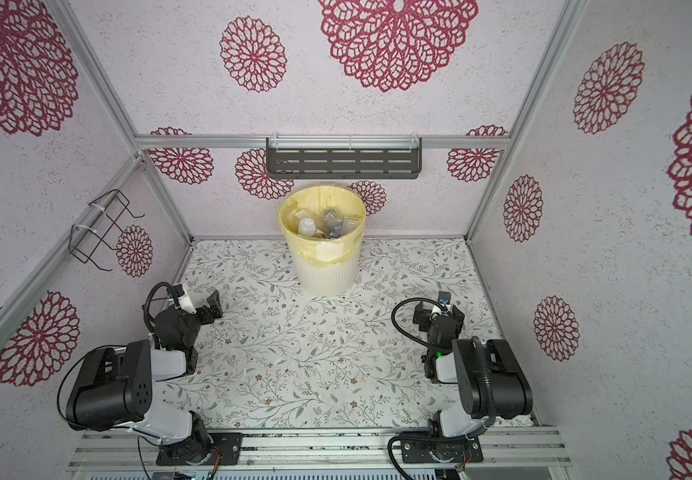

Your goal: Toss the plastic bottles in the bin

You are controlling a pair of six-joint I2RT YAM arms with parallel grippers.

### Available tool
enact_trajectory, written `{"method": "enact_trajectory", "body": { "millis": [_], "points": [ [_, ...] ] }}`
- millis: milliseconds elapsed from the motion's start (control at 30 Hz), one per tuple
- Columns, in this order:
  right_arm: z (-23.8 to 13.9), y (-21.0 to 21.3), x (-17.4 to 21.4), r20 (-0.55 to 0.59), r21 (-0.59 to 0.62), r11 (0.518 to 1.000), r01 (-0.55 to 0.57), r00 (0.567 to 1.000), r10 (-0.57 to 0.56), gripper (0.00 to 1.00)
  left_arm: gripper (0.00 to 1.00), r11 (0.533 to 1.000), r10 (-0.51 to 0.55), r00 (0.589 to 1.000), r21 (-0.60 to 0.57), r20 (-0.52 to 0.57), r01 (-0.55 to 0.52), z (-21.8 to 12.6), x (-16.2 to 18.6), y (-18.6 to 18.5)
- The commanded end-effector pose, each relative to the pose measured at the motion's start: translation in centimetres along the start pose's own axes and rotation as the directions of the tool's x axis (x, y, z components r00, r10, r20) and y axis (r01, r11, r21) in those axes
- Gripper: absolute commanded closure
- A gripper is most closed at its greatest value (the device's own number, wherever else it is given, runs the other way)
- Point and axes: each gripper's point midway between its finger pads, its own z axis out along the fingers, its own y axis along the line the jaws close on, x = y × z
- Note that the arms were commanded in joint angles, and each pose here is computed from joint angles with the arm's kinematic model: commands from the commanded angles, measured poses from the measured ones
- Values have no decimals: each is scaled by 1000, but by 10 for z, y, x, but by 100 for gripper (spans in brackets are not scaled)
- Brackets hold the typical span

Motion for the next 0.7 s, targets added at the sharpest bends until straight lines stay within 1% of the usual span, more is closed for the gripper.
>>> {"method": "enact_trajectory", "body": {
  "millis": [0, 667],
  "points": [
    [-1, 3, -14, 47, -15, 1000, -21, 999, 22, 1, 3, 1000, 18, 1000, 13, 16, -19, 3, -6, -1],
    [-1, 4, -15, 49, -15, 1000, -16, 999, 17, 1, 3, 1000, 18, 1000, 13, 15, -18, 3, -5, -1]
  ]
}}
